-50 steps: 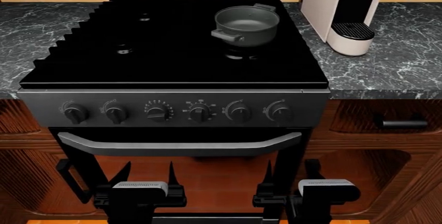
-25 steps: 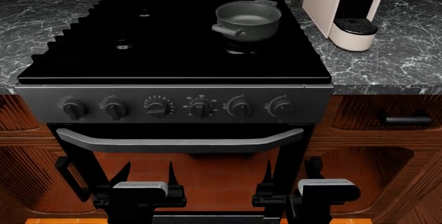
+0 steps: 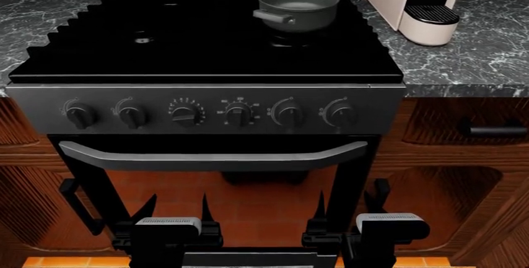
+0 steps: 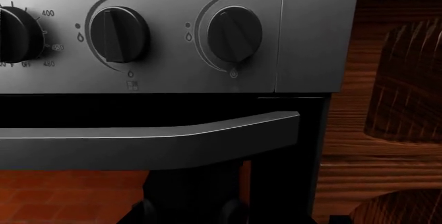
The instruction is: Turn off the front right burner of the stove.
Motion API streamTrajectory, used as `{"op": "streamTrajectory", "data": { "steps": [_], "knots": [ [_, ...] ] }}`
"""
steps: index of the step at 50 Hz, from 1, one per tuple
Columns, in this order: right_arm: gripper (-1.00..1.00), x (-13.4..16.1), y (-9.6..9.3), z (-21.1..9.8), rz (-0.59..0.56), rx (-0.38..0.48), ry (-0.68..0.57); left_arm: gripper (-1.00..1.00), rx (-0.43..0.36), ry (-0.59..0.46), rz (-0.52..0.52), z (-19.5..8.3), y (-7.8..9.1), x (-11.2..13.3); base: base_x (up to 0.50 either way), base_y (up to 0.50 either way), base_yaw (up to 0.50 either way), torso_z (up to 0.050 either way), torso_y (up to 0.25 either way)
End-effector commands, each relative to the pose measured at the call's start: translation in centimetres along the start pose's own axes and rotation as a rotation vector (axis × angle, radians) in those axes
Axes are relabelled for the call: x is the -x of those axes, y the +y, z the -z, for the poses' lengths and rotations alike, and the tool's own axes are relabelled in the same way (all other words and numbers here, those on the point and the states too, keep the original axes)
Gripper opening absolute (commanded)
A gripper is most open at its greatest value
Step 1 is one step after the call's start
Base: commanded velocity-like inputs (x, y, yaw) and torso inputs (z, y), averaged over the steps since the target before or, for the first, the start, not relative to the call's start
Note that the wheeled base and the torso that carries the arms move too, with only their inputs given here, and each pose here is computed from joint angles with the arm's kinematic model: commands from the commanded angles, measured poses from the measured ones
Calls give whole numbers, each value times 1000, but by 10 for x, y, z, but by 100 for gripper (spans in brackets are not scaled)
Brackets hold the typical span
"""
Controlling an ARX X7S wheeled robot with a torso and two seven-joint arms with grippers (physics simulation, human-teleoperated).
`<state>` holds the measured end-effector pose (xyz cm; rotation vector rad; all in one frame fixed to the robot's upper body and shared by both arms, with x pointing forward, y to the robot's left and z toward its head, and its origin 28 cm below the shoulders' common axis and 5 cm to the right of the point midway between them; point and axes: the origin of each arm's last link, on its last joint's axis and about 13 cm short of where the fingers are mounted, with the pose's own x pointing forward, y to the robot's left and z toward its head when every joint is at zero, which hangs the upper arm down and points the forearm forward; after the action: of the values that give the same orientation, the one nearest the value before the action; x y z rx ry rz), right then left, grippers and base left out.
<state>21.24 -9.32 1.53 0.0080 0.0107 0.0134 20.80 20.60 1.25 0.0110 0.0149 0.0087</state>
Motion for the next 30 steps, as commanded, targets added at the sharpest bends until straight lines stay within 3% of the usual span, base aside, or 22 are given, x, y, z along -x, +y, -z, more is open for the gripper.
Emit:
{"op": "streamTrajectory", "data": {
  "steps": [1,16,25,30],
  "knots": [
    [100,-1,0,1,3,-1,1,100,-1,2,-2,0,0,0,0,0,0,-50,0],
    [100,-1,0,2,4,0,1,100,0,-1,-4,0,0,1,0,0,0,-46,0],
    [100,-1,-1,0,6,0,-18,100,0,-3,0,0,0,1,0,0,0,0,0],
    [100,0,1,-5,23,54,-76,100,3,-3,-1,0,0,1,0,0,0,0,0]
  ]
}}
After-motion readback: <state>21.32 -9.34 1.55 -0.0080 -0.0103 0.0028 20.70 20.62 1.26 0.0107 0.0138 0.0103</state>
